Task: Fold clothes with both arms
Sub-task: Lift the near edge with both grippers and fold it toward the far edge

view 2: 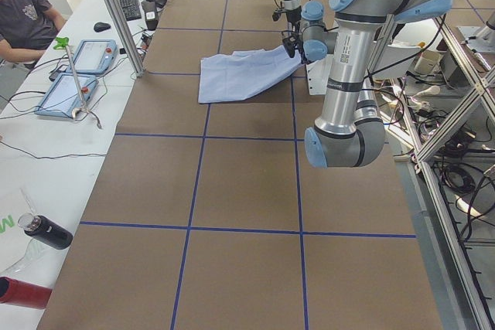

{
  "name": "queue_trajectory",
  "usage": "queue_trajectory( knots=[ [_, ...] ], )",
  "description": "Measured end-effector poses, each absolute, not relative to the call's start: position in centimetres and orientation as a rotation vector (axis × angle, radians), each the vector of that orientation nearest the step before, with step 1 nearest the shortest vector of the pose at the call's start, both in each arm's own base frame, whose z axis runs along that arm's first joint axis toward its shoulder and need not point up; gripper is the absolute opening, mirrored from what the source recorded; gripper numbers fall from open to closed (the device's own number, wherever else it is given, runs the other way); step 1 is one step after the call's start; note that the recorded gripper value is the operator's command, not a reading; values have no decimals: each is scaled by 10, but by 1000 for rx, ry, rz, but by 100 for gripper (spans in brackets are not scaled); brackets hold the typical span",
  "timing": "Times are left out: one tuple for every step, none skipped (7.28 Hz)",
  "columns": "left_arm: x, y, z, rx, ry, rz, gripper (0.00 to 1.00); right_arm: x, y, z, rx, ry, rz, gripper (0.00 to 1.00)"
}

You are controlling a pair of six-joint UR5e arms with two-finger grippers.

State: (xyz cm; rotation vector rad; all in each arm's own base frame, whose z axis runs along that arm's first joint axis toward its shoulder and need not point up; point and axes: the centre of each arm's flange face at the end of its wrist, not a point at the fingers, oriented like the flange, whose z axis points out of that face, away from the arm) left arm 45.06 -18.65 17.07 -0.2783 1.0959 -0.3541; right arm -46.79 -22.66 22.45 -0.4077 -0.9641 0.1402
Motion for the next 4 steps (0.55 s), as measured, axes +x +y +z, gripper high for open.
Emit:
queue_trajectory(
  knots=[
    [443,-183,166,-281,1092,-350,0,-459,-232,221,-418,-976,143,0],
    [440,-183,165,-280,1089,-347,0,-452,-241,221,-422,-977,157,0],
    [438,-187,165,-273,1088,-349,0,-447,-253,222,-417,-974,181,0],
    [435,-197,165,-254,1090,-355,0,-443,-271,219,-396,-980,204,0]
  ],
)
